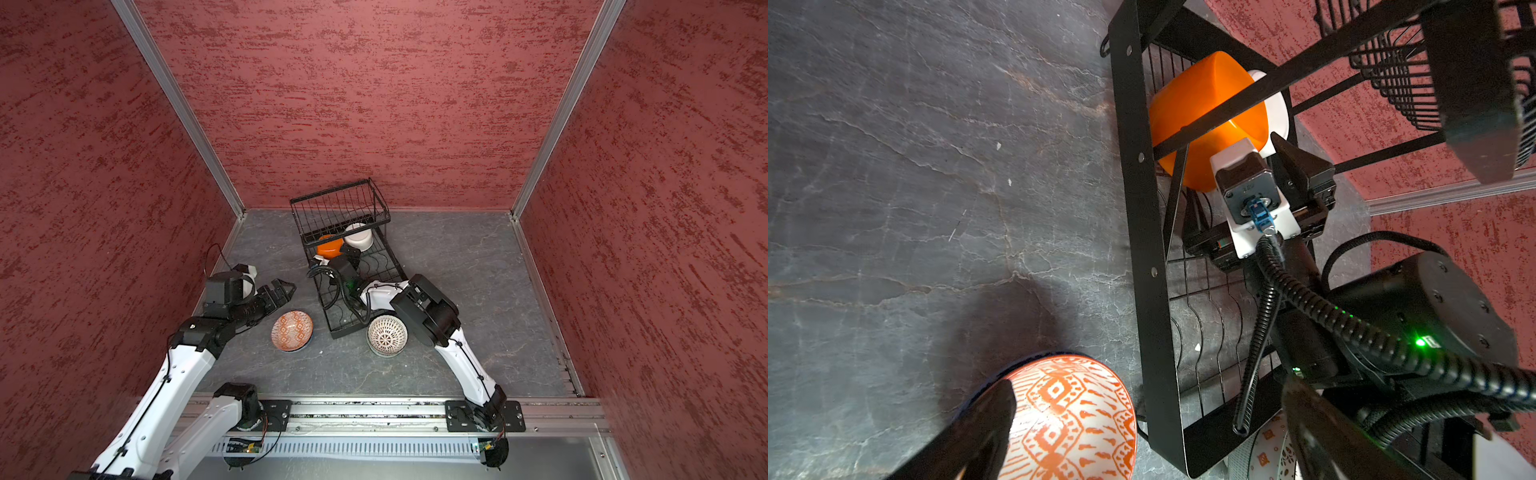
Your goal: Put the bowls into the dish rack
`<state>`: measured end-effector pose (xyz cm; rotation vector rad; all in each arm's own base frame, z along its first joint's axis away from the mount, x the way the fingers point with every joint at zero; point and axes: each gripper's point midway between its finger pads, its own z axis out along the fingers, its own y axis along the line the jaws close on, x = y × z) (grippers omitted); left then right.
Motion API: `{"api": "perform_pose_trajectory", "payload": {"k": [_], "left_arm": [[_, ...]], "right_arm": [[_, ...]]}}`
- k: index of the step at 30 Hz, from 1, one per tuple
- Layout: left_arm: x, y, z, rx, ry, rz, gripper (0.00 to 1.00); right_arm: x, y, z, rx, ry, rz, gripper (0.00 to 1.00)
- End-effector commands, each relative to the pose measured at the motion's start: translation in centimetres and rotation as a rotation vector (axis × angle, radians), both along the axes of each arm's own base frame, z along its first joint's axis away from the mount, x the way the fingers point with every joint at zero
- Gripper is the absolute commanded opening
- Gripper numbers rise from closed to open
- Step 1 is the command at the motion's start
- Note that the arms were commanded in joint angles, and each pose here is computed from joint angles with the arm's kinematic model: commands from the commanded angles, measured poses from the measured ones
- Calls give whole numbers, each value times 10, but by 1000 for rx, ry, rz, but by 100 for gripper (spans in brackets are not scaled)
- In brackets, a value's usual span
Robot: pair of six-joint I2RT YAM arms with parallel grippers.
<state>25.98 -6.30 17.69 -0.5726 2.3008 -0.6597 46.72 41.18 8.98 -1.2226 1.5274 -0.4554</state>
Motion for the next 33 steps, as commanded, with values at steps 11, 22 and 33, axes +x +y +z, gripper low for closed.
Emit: {"api": "perform_pose_trajectory", "payload": {"k": [11, 22, 33], "left_arm": [[-2, 1, -9, 4, 9, -7, 100], [1, 0, -8, 0, 5, -11, 100], [0, -1, -10, -1, 10, -13, 100]], "right_arm": [[0, -1, 19, 129, 118, -4, 99], [-11, -7, 18, 124, 141, 19, 99], [15, -9, 31, 187, 26, -82, 98]]}}
